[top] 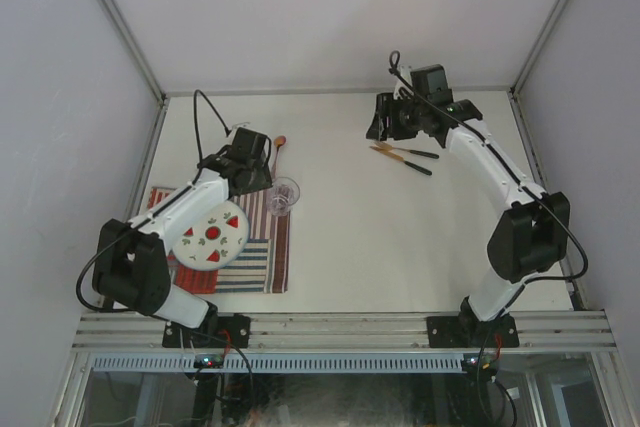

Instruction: Set the dinner table for one person

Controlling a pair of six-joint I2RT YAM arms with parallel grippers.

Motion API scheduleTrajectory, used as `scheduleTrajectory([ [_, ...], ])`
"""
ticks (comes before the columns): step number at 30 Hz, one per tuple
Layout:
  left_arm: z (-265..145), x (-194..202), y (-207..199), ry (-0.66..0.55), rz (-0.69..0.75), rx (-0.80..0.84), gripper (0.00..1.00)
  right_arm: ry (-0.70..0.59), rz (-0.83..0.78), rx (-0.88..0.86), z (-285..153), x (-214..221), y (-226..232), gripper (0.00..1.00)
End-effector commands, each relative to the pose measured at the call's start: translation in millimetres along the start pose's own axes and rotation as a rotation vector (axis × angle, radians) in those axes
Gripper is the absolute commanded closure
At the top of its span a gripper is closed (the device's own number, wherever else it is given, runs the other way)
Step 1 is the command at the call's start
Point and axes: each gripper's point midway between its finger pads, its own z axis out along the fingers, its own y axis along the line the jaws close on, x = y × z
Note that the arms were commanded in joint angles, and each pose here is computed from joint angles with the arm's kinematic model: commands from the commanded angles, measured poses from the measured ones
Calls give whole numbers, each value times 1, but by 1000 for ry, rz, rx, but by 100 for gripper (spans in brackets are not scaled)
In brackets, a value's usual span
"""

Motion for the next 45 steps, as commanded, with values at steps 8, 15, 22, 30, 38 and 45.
scheduleTrajectory([
  [8,-33,-7,19,-76,-20,-10,42,57,-17,-131,44,16,45,49],
  [15,-35,-6,16,-57,7,13,42,68,-38,-85,44,17,31,49],
  [22,-15,6,0,-7,-5,55,43,86,-19,-44,33,28,10,49],
  [30,10,16,-5,64,34,5,48,119,-17,-17,29,44,2,49],
  [38,22,23,-3,84,52,-18,53,126,-11,-19,30,46,1,50],
  [45,28,27,-4,99,68,-23,68,138,-9,-33,34,48,5,53],
])
